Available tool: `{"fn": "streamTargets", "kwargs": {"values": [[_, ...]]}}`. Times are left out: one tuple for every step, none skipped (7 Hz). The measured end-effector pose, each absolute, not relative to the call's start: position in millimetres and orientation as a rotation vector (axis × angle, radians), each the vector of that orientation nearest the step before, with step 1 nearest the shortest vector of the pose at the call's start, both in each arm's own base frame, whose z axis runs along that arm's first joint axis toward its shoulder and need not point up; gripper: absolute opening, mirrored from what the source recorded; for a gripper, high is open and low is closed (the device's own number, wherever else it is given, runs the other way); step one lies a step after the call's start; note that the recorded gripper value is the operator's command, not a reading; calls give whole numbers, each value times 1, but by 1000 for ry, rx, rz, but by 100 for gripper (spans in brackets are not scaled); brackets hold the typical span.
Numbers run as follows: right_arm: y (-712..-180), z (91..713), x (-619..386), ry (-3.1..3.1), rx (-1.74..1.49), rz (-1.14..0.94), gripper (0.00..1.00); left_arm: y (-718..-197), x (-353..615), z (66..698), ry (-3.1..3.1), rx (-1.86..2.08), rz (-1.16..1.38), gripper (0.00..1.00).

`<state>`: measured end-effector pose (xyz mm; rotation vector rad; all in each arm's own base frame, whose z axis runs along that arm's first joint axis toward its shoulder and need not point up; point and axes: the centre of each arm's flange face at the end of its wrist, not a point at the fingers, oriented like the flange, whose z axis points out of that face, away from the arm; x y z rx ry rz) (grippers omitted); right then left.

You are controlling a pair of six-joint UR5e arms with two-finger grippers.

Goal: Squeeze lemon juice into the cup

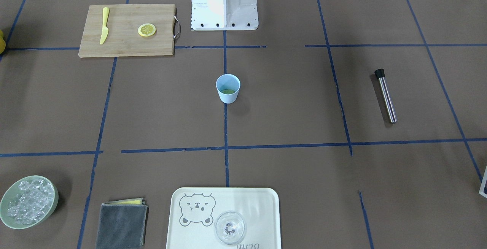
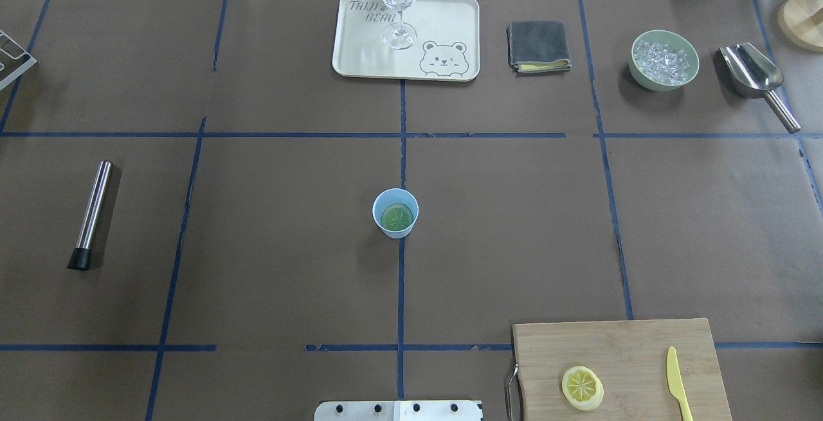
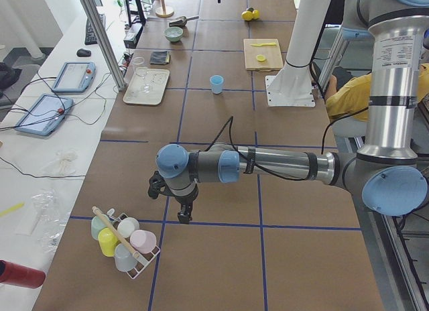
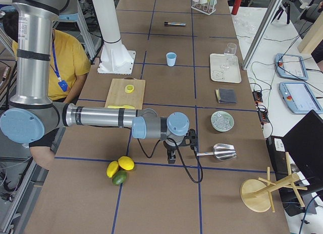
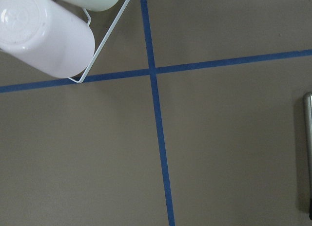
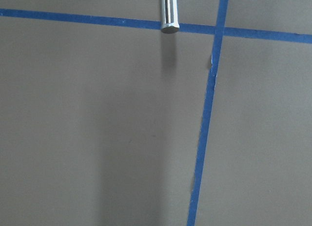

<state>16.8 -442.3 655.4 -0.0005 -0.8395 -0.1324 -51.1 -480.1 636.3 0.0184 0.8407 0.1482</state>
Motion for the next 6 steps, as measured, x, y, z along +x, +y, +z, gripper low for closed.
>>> {"fn": "streamTargets", "kwargs": {"values": [[-444, 651, 19, -808, 12, -137, 100, -479, -51, 642, 840, 38, 156, 100], [-446, 645, 19, -793, 25, -145, 100, -481, -51, 643, 840, 54, 164, 100], [-447, 639, 17, -788, 35, -153, 100, -485, -51, 640, 839, 64, 169, 100], [-448, 636, 15, -784, 39, -161, 100, -489, -52, 638, 839, 68, 170, 100], [-449, 633, 10, -775, 40, -174, 100, -489, -52, 639, 838, 64, 166, 100], [-450, 631, 6, -763, 41, -185, 100, -488, -53, 641, 839, 40, 154, 100]]}}
